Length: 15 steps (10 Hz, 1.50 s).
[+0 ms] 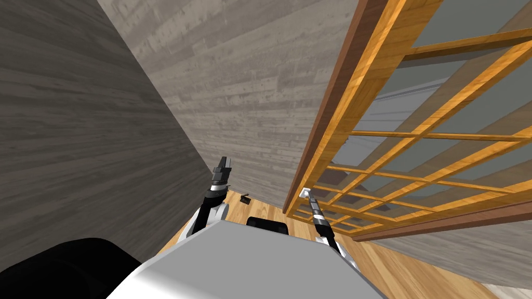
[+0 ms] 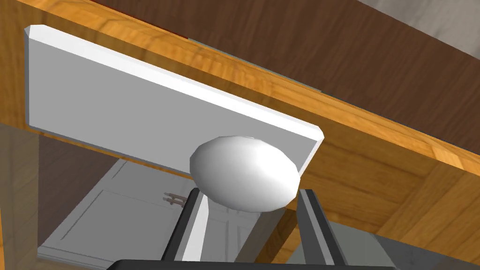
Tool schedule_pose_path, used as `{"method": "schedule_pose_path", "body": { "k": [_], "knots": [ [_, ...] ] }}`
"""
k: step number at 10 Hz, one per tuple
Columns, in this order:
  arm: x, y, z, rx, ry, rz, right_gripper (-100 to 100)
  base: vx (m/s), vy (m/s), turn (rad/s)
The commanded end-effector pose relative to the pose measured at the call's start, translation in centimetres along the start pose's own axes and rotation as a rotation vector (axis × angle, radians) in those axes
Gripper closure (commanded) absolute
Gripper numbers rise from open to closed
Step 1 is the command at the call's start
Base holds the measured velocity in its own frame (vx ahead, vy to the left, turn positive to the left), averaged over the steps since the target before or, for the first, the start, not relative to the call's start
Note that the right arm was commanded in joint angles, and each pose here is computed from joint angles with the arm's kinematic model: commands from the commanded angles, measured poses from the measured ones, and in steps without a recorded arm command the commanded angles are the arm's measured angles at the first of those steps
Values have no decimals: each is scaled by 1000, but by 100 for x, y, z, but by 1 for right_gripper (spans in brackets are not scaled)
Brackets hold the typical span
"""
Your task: Pull the door open
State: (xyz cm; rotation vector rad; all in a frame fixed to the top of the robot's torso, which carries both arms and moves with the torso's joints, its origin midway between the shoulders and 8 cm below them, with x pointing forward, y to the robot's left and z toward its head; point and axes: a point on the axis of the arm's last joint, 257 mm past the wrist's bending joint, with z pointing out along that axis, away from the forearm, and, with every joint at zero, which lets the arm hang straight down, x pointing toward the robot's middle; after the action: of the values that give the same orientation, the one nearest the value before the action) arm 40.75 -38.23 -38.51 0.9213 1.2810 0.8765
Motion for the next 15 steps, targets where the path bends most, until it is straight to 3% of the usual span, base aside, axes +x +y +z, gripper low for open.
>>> {"method": "schedule_pose_path", "body": {
  "k": [1,15],
  "knots": [
    [96,38,12,-9,7,56,100,-50,-22,57],
    [-160,-45,-42,3,-91,475,100,-43,-16,88]
  ]
}}
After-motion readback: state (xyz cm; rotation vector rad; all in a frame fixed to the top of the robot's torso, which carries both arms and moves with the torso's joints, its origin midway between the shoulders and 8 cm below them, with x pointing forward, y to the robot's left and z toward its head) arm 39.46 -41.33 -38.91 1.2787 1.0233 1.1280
